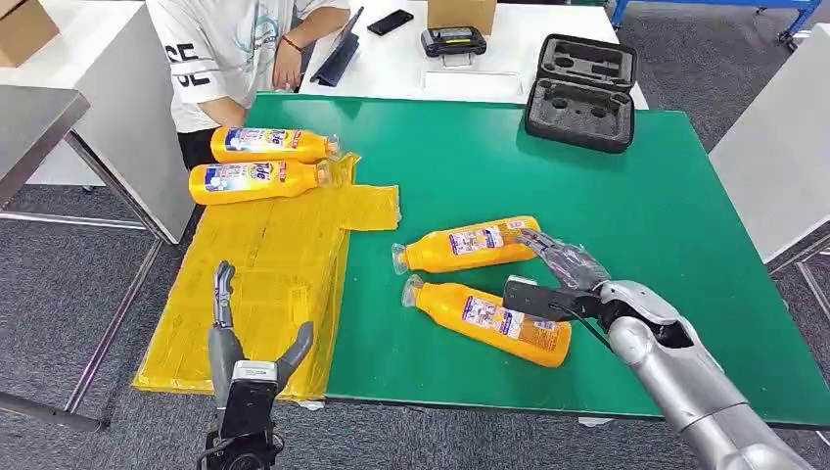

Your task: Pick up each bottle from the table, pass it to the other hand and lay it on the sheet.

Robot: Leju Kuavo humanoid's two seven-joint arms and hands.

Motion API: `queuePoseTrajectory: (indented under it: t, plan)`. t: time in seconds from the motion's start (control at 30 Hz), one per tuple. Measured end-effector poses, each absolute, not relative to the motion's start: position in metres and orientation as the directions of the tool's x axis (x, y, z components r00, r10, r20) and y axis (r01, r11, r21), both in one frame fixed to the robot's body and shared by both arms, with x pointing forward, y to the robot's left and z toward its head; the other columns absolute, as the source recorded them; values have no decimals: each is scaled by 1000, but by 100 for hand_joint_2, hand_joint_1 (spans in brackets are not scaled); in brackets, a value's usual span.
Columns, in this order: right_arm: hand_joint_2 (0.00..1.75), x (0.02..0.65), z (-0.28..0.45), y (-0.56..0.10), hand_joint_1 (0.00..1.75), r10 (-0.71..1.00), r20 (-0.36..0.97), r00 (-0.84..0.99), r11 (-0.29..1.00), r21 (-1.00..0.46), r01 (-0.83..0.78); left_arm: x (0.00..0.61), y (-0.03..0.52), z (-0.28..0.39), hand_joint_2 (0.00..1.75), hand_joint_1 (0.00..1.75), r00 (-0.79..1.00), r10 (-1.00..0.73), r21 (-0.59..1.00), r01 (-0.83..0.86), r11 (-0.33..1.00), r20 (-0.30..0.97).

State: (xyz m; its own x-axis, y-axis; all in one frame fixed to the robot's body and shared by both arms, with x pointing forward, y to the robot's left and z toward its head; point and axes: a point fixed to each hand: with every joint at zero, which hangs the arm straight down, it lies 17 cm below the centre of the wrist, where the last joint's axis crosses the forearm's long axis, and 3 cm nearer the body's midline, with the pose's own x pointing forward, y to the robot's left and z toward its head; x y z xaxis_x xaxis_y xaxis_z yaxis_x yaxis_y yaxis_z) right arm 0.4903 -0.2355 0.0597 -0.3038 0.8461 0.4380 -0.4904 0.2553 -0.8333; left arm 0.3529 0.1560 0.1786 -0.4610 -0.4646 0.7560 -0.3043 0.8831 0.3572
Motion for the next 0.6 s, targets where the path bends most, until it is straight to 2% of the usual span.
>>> queuePoseTrajectory:
  t: [0.3, 0.47, 0.6]
  plan:
    - [175, 496, 72, -223, 0, 835, 440, -330, 264, -847, -462, 349, 159, 186, 175, 0, -477, -443, 325, -312, 893, 759]
    - [175, 510, 114, -227, 0, 888, 286, -359, 214, -950, -229, 329, 155, 214, 175, 0, -582, -428, 277, -333, 901, 691]
    - [175, 496, 134, -222, 0, 906, 216, -365, 189, -976, -110, 319, 155, 228, 175, 0, -612, -428, 261, -346, 901, 665]
